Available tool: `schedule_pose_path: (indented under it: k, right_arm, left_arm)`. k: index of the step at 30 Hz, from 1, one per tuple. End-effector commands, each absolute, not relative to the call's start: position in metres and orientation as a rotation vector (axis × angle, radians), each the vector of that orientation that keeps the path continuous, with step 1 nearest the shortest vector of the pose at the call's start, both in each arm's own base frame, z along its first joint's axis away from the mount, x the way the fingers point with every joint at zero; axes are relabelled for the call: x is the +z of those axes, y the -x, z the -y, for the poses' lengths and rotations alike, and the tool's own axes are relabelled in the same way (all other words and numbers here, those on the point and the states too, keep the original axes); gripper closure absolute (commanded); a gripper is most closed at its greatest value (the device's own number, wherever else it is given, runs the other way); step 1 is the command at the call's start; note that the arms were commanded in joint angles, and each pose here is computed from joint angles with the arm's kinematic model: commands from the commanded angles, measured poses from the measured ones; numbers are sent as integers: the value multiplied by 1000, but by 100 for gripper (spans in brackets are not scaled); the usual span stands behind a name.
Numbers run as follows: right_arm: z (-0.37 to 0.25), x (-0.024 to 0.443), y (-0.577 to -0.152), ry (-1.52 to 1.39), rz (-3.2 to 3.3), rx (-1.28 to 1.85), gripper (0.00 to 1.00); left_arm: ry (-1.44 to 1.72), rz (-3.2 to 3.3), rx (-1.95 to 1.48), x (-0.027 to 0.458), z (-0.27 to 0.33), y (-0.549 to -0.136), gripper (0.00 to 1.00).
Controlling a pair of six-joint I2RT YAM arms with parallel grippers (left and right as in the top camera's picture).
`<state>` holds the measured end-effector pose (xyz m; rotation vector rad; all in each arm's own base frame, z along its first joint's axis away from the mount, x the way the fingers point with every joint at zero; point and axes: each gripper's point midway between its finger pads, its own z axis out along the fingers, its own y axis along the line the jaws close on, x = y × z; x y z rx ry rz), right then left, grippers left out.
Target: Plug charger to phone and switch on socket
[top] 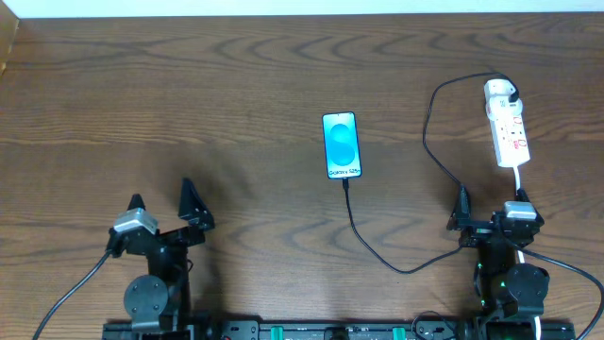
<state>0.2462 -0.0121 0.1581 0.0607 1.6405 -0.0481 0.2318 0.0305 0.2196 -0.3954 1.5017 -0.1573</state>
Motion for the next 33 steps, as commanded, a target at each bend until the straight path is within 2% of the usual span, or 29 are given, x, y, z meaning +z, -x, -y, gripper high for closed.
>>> schedule_pose_path:
  k: [1, 26, 33]
  right_arm:
    - [12, 158, -246, -48, -1638, -59, 1]
    - [12, 158, -246, -48, -1638, -59, 1]
    - [12, 158, -246, -48, -1638, -59, 1]
  left_arm:
    - [378, -1516, -151, 208, -29, -235, 2]
    - [153, -1676, -91, 147, -7, -245, 2]
    - [137, -1675, -82, 148, -6, -245, 2]
